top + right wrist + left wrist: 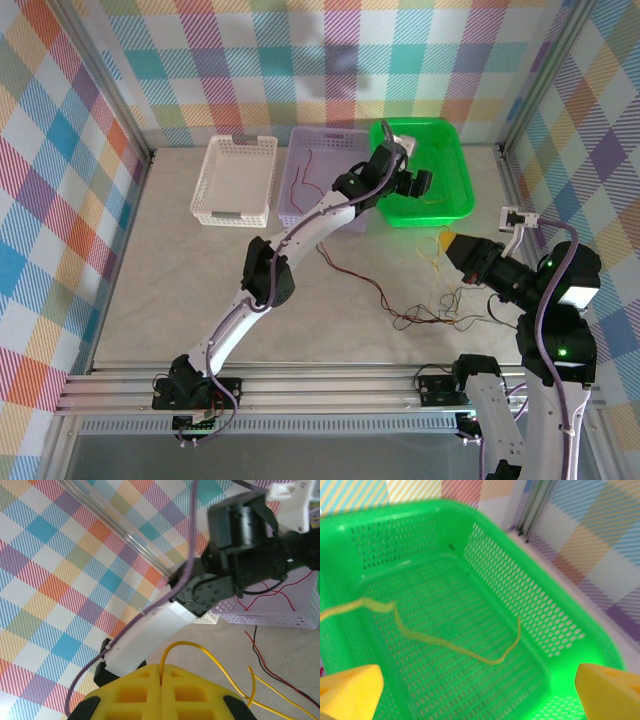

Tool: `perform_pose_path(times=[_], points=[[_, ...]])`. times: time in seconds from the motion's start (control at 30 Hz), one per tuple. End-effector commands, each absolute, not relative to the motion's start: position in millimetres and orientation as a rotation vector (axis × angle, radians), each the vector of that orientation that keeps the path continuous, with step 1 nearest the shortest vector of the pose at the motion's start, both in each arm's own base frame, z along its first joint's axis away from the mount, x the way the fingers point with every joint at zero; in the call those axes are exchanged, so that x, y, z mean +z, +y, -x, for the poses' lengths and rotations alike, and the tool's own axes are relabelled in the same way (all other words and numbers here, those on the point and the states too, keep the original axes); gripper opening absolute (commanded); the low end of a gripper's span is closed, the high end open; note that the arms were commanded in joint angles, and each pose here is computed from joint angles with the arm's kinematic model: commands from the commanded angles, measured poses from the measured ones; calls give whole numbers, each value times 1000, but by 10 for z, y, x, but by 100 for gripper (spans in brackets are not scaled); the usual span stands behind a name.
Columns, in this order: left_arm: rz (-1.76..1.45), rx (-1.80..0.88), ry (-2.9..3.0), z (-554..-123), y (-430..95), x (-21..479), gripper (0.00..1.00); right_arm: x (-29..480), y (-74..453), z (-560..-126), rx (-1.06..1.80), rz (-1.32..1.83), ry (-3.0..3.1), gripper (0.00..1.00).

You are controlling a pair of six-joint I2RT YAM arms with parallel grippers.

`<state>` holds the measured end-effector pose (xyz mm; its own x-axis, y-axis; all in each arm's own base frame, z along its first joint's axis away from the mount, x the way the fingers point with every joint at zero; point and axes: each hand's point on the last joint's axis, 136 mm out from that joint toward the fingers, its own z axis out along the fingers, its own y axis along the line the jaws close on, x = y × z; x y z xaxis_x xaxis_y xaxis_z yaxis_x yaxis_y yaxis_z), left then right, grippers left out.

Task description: Untangle the cables

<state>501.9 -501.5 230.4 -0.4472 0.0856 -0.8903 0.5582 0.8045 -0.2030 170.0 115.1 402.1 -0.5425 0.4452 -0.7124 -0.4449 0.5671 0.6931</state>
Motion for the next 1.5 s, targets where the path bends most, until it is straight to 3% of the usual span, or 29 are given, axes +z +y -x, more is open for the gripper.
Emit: perform_pose_path(times=[0.0,0.4,0.63,0.9,1.17,1.47], points=[[-451,-695,1870,-4870,-4975,3079,100,4145,1164,-1652,1126,34,1778,0],[-433,-732,1908,-4738,-4882,3249,100,4202,1167,-1633,1128,38,1768,0],[-424,-871,2005,-4410,-4796,3440,97,4201,1165,-1705,1150,16,1776,0],[-499,-996,2060,-3768,-4642,3327,93,4344,1138,-1895,1162,-24,1792,0],[-528,-1171,2025,-3022,-4257,2777,93,4608,1123,-2069,1185,-50,1785,0],[-1018,-1192,2046,-1817,-4540,2044,93,4881,1143,-2166,1229,-48,1767,0]])
